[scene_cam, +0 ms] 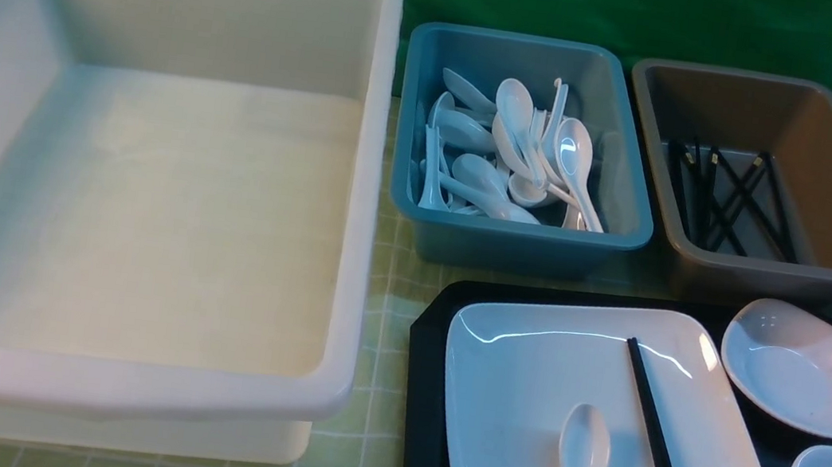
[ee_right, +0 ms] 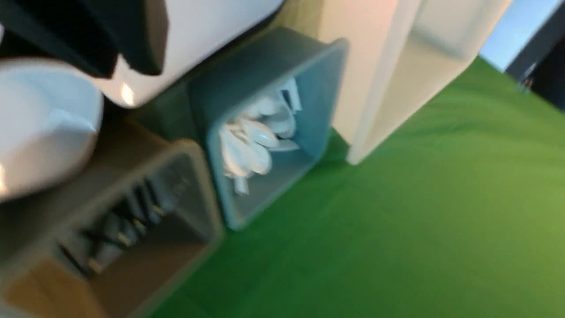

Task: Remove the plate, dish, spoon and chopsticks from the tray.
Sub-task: Use the right arm to grab a pair of chopsticks from the plate

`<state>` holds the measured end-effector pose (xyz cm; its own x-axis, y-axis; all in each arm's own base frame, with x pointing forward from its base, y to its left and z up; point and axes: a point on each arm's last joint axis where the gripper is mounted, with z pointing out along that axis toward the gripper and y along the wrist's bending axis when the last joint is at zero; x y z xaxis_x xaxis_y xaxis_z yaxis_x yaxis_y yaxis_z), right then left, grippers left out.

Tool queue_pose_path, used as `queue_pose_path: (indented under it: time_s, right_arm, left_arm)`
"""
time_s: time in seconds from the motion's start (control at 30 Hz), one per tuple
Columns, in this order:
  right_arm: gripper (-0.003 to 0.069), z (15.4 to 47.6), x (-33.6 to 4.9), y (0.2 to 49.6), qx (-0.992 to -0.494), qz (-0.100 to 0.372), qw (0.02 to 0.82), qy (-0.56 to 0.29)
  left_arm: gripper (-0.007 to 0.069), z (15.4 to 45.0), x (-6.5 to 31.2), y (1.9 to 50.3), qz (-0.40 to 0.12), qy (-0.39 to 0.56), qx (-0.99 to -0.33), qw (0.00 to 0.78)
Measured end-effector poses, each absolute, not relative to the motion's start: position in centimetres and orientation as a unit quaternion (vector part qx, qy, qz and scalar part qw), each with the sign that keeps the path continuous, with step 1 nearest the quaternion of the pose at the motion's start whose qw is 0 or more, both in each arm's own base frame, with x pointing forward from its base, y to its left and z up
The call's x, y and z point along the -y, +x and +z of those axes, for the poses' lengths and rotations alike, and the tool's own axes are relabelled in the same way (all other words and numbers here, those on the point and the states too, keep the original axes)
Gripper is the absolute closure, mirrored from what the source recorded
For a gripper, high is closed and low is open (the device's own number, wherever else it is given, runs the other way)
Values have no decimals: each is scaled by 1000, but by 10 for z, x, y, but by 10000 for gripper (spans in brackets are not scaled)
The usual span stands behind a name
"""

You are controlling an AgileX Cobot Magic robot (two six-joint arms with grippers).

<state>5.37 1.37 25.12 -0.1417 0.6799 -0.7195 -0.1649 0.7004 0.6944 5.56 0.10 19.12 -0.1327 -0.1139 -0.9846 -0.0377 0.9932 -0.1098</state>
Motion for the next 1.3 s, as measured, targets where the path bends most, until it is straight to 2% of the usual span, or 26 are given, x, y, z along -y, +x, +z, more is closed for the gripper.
queue_pose_path:
  time_s: [0.07, 0.13, 0.17, 0.23, 0.27, 0.33, 0.4, 0.47, 0.53, 0.57, 0.63, 0.77, 1.03, 1.3]
  right_arm:
    - [635, 276, -16, 59, -707, 298, 625, 145]
    - [641, 292, -18, 71, -758, 240, 597, 106]
    - [641, 294, -19, 74, -771, 231, 585, 103]
    - [642, 300, -21, 98, -862, 141, 484, 58]
    - [640, 298, -23, 109, -891, 111, 438, 40]
    - [623, 288, -27, 130, -934, 71, 351, 7]
    - [593, 275, -32, 150, -958, 54, 282, -18]
    - [558, 265, -36, 163, -968, 51, 243, -35]
    - [482, 250, -43, 182, -978, 45, 192, -65]
    - [466, 247, -44, 185, -980, 44, 184, -68]
    - [370, 236, -52, 202, -984, 40, 149, -89]
    - [305, 227, -69, 222, -985, 40, 122, -117]
    - [286, 206, -119, 245, -981, 48, 92, -166]
    - [286, 182, -127, 256, -986, 43, 67, -149]
  left_arm:
    - [402, 191, -1, 56, -29, -50, -752, 657]
    - [402, 191, -1, 56, -29, -50, -752, 657]
    - [402, 191, -1, 56, -29, -50, -752, 657]
    - [402, 191, -1, 56, -29, -50, -752, 657]
    - [402, 191, -1, 56, -29, -50, -752, 657]
    - [402, 191, -1, 56, -29, -50, -752, 657]
    - [402, 191, -1, 56, -29, -50, -752, 657]
    - [402, 191, -1, 56, -29, -50, -752, 657]
    - [402, 191, -1, 56, -29, -50, -752, 657]
    - [402, 191, -1, 56, -29, -50, -752, 657]
    - [402, 191, -1, 56, -29, -50, -752, 657]
    - [402, 191, -1, 56, -29, -50, -752, 657]
    - [402, 191, -1, 56, -29, -50, -752, 657]
    - [402, 191, -1, 56, -29, -50, -752, 657]
